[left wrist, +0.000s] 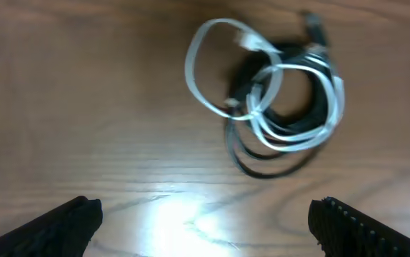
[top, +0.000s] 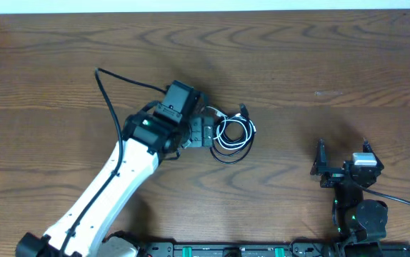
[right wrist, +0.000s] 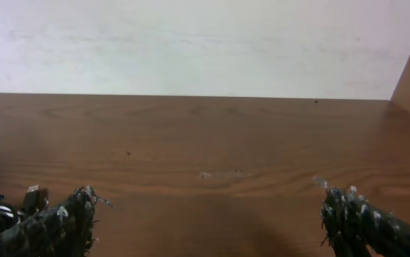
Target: Untangle cables
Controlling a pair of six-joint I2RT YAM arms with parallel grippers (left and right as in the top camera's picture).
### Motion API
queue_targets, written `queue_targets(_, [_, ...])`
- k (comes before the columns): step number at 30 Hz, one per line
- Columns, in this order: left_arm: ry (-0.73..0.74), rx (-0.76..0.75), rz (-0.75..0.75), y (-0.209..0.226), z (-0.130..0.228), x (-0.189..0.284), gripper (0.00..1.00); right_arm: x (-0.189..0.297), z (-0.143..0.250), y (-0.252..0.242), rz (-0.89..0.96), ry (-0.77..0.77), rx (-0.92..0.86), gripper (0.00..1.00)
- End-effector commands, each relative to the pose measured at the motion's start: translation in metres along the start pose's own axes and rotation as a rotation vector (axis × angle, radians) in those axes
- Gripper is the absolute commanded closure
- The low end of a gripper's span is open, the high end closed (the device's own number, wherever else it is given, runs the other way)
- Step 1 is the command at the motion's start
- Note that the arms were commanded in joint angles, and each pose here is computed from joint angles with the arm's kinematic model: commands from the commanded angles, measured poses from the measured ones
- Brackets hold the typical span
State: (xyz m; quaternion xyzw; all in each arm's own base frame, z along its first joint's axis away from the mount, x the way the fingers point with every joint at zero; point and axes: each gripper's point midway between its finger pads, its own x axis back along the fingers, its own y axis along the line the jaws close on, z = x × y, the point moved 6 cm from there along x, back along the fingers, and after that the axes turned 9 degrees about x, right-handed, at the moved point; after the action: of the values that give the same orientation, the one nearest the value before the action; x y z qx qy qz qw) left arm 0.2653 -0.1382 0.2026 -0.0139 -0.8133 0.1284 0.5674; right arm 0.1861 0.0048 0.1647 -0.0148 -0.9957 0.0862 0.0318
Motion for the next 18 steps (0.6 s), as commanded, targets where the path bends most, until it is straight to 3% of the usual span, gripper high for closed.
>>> queue_targets(1, [-0.002, 0.145, -0.100, 0.028, -0.013, -0.014, 0.02, 0.000, 0.001, -0.001, 0.008, 0.000, -0.010, 0.01])
queue_targets(9, [0.128, 0.211, -0.132, 0.045, -0.008, -0.034, 0.02, 0.000, 0.001, -0.001, 0.008, 0.000, -0.010, 0.01])
queue_targets(12, [0.211, 0.212, -0.059, 0.036, 0.001, -0.036, 0.02, 0.000, 0.001, -0.001, 0.008, 0.000, -0.010, 0.01])
queue_targets(18, [0.303, 0.076, 0.118, 0.018, 0.009, -0.033, 0.02, 0.000, 0.001, -0.001, 0.009, 0.000, -0.010, 0.01])
